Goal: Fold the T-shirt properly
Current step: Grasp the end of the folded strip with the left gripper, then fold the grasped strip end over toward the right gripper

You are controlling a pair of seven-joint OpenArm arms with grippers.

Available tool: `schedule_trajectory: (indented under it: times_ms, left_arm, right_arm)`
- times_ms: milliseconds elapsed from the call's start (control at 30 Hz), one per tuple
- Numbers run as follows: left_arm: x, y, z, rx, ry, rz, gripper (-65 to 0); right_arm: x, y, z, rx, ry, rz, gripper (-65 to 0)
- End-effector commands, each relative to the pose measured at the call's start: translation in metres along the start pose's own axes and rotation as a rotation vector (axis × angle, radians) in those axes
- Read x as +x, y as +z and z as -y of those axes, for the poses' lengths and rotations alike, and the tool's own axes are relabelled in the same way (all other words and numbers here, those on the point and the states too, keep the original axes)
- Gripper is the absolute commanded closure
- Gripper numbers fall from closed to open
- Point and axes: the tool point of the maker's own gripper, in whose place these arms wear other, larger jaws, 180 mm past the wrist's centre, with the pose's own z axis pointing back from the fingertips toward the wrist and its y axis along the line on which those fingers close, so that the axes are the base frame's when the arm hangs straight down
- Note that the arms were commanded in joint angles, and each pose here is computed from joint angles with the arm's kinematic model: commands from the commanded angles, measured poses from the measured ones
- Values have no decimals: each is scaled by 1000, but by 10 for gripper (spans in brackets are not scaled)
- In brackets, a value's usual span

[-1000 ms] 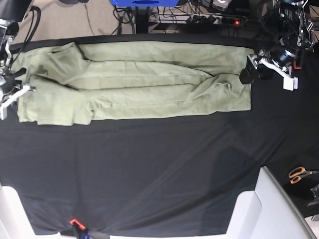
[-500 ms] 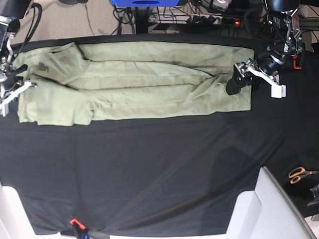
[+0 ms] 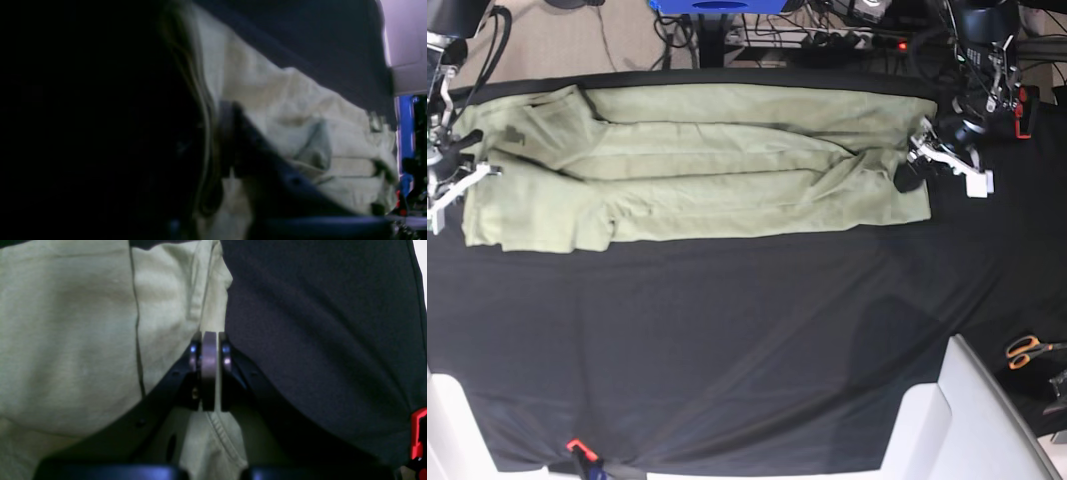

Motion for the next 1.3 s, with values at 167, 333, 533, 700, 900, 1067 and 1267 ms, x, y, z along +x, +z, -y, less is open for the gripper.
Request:
schedule_trajectory:
  times_ms: [167, 333, 533, 700, 900, 1067, 1267]
  left_arm:
    - [28, 24, -33, 93, -99, -44, 0]
    - [74, 53, -60, 167, -156, 11, 0]
    - [106, 77, -45, 186, -390, 3, 0]
    - [66, 70, 6, 161, -633, -69, 0]
    - [18, 51, 50, 225, -762, -111, 0]
    - [-21, 33, 90, 172, -788, -149, 0]
    - [-31, 8, 126, 122, -760, -113, 0]
  right_arm:
    - [12, 4, 10, -18, 12, 40, -18]
    - [12, 3, 9, -17, 11, 40, -18]
    - [12, 3, 9, -17, 11, 40, -18]
    - [12, 3, 9, -17, 11, 40, -18]
    - [13, 3, 9, -17, 10, 41, -18]
    - [13, 3, 9, -17, 10, 43, -18]
    - [14, 3, 9, -17, 10, 44, -18]
